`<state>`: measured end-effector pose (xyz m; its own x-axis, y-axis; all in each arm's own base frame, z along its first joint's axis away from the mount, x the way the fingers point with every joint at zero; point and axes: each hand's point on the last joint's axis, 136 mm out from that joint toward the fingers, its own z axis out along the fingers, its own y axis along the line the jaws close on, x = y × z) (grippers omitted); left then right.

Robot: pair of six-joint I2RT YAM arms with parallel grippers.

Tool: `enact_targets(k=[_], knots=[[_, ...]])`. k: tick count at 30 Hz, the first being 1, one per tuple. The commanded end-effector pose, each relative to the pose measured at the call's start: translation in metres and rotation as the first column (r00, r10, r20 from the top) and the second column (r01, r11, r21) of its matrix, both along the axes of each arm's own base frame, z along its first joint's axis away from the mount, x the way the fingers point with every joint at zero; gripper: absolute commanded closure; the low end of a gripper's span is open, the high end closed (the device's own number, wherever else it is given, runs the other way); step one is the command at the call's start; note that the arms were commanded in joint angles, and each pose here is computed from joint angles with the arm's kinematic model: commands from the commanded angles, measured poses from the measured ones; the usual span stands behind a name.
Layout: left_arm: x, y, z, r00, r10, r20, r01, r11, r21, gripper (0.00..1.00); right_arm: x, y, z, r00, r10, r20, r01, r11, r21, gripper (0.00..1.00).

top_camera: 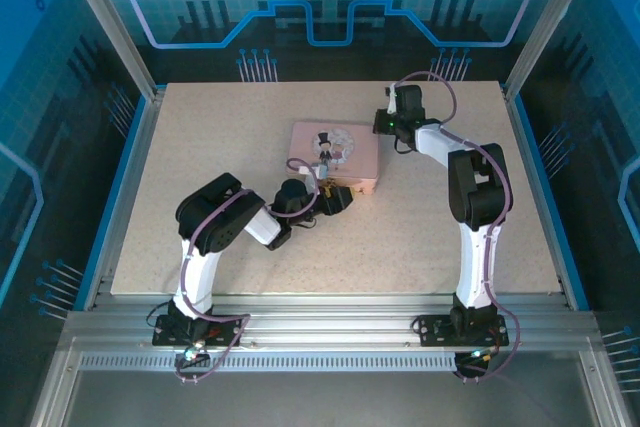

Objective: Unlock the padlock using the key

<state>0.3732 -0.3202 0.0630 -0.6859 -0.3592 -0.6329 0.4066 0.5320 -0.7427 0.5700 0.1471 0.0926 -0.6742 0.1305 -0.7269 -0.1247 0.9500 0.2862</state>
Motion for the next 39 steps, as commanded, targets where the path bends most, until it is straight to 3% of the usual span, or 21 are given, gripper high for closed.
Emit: enact_targets(k=[1, 8, 12, 22, 39], knots=[[0.009, 0.017, 0.000, 0.998, 0.058, -0.013, -0.058, 0.998, -0.002, 0.38, -0.040, 0.033, -0.030, 0.983, 0.112, -0.148, -0.112, 0.994, 0.012, 1.00], [0.009, 0.030, -0.009, 0.995, 0.081, -0.063, -0.081, 0.997, -0.008, 0.45, -0.041, 0.034, -0.031, 0.982, 0.115, -0.151, -0.114, 0.993, 0.011, 1.00], [0.010, 0.039, -0.010, 0.993, 0.091, -0.077, -0.092, 0.996, -0.010, 0.39, -0.041, 0.035, -0.031, 0.982, 0.117, -0.149, -0.116, 0.993, 0.012, 1.00], [0.004, 0.063, -0.011, 0.989, 0.111, -0.096, -0.110, 0.994, 0.009, 0.41, -0.042, 0.038, -0.035, 0.980, 0.124, -0.154, -0.123, 0.992, 0.015, 1.00], [0.000, 0.061, -0.010, 0.991, 0.063, -0.116, -0.053, 0.995, 0.090, 0.36, -0.020, 0.058, -0.038, 0.975, 0.148, -0.166, -0.141, 0.989, 0.055, 1.00]])
